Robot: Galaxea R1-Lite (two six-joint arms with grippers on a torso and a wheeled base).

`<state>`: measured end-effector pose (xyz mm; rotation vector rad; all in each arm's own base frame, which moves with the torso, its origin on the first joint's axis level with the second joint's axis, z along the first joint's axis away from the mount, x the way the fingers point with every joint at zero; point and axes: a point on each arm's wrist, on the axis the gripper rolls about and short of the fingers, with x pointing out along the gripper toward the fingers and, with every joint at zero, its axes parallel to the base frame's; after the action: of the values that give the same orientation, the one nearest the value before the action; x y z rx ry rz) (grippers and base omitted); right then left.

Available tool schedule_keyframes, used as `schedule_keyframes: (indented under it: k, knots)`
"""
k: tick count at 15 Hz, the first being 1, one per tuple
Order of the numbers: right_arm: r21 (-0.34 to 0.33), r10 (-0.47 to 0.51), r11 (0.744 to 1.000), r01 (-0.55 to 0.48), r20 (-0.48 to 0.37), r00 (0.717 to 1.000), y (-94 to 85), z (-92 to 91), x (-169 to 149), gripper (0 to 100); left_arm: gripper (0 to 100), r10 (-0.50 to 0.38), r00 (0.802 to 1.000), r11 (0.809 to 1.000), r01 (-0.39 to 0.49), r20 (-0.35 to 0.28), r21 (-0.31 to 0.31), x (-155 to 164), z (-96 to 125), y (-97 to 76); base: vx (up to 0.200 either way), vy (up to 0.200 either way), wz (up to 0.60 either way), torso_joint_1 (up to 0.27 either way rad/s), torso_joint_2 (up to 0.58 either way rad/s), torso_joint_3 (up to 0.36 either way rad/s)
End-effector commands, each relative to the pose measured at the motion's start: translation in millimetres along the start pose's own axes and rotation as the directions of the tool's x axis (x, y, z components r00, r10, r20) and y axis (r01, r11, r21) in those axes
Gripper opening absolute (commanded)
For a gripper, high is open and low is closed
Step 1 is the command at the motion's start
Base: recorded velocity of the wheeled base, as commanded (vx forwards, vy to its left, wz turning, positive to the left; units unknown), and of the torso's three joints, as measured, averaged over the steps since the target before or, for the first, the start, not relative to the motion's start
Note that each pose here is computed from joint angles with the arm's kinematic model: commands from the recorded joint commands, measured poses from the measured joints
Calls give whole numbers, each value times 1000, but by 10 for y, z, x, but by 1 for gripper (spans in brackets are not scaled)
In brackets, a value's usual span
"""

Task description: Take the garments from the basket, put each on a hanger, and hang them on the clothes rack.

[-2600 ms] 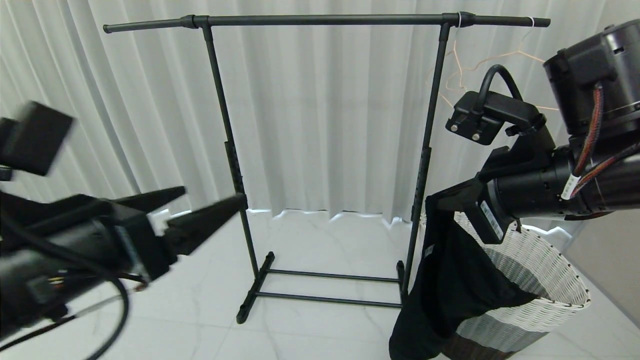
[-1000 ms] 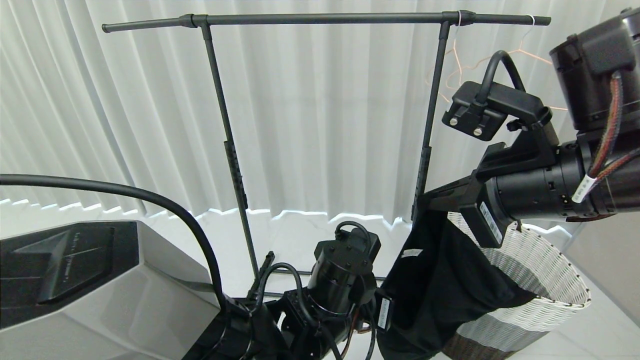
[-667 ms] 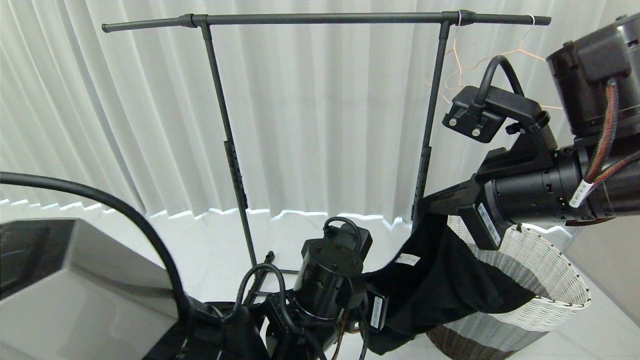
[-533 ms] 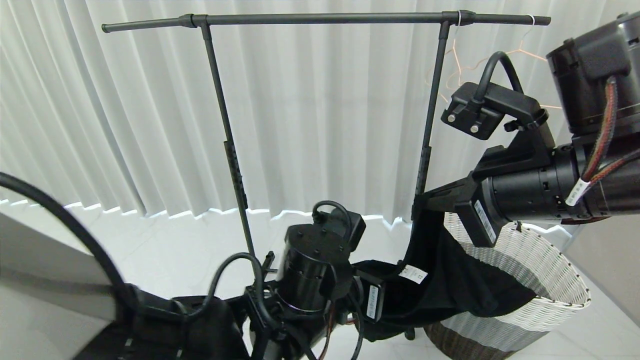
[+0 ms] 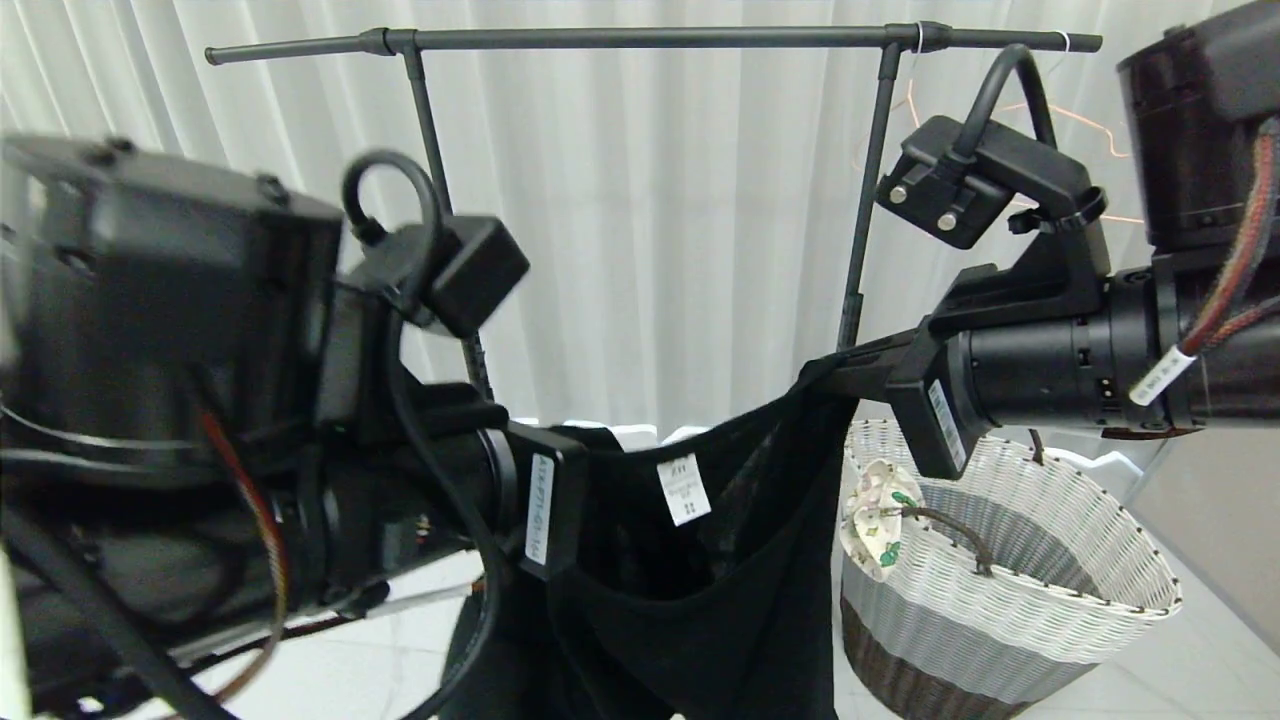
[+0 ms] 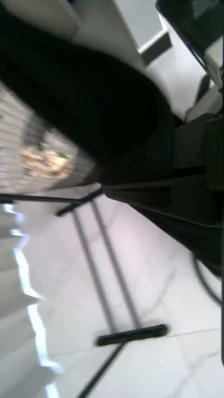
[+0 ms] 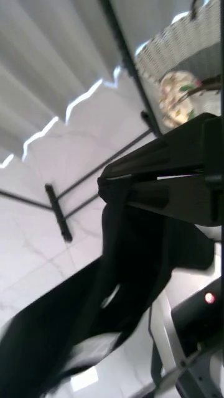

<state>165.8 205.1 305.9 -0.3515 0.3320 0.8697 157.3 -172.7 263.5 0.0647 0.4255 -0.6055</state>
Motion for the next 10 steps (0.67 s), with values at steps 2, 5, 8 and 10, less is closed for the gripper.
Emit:
schedule_keyframes:
  k: [2, 5, 8, 10]
  knots:
    - [11, -63, 998, 63, 30, 998, -19, -62, -345, 0, 0, -14, 994, 989, -2, 107, 147, -193, 392, -26, 0, 0, 0, 0, 0, 0]
    - [21, -74, 997, 73, 67, 995, -53, 33, -542, 0, 0, -28, 993, 981, 6, 111, 194, -321, 611, -65, 0, 0, 0, 0, 0, 0]
    - [25, -81, 997, 78, 107, 991, -92, 226, -723, 0, 0, -60, 995, 972, 38, 85, 232, -439, 639, -128, 0, 0, 0, 0, 0, 0]
    - [26, -82, 996, 80, 109, 991, -98, 244, -779, 0, 0, -70, 994, 962, 44, 88, 268, -479, 631, -138, 0, 0, 0, 0, 0, 0]
